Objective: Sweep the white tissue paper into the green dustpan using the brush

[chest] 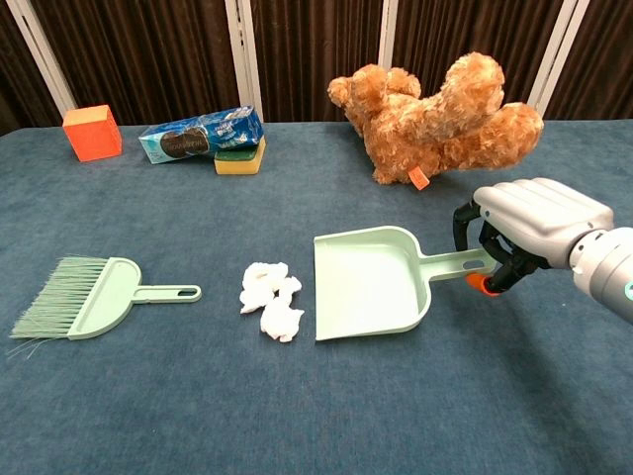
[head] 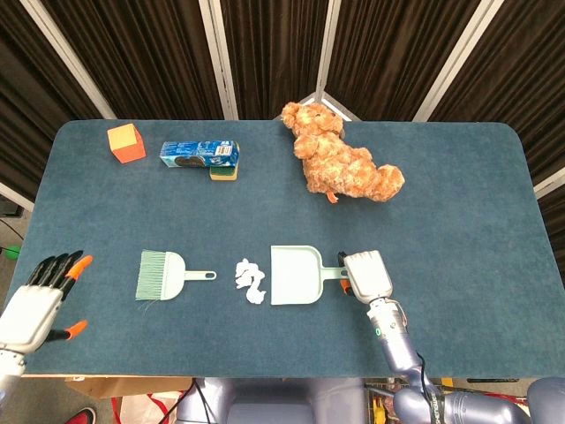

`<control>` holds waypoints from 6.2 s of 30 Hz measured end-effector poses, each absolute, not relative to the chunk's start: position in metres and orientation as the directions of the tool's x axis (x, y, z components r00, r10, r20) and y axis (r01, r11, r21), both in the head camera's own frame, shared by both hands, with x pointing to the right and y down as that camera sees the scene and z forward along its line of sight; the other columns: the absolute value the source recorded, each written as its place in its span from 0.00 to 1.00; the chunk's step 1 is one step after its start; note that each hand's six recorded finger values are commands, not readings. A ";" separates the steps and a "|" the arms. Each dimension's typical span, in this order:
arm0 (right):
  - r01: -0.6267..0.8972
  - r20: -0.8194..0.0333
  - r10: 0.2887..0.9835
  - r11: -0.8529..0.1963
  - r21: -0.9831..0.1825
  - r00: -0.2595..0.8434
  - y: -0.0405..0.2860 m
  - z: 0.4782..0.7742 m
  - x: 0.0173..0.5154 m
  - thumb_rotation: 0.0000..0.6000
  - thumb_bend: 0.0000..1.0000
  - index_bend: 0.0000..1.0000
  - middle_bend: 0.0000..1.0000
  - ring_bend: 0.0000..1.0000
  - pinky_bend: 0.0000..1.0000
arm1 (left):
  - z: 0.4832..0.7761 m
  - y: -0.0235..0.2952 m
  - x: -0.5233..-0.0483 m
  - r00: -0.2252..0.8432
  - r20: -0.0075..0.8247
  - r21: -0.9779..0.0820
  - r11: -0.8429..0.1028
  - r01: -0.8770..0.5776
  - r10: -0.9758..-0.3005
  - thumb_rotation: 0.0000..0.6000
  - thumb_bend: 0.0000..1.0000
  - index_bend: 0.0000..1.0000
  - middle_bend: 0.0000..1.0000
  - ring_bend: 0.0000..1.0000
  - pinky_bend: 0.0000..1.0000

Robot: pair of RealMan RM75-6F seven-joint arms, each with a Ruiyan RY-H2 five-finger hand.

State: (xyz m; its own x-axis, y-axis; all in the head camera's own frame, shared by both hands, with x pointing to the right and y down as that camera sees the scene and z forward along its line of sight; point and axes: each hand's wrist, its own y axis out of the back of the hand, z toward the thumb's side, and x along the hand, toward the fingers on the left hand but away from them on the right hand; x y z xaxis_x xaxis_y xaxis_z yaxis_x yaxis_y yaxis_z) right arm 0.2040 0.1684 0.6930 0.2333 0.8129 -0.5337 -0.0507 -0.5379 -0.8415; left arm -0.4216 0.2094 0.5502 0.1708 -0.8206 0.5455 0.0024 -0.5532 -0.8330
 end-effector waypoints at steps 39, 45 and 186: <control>-0.250 -0.560 0.789 -0.506 -0.825 0.251 0.150 0.691 0.211 1.00 0.44 0.67 0.85 0.83 0.86 | 0.653 0.143 -0.274 0.224 0.651 -0.758 -0.612 0.224 -0.725 1.00 0.32 0.32 0.72 0.69 0.78; -0.251 -0.565 0.784 -0.511 -0.822 0.256 0.154 0.691 0.208 1.00 0.44 0.67 0.85 0.83 0.86 | 0.663 0.143 -0.262 0.217 0.659 -0.751 -0.618 0.231 -0.720 1.00 0.34 0.36 0.80 0.78 0.87; -0.453 -0.566 0.804 -0.441 -0.775 0.185 0.145 0.663 0.221 1.00 0.45 0.67 0.85 0.83 0.86 | 0.615 0.152 -0.088 0.271 0.602 -0.518 -0.626 -0.583 -0.751 1.00 0.67 0.81 1.00 1.00 1.00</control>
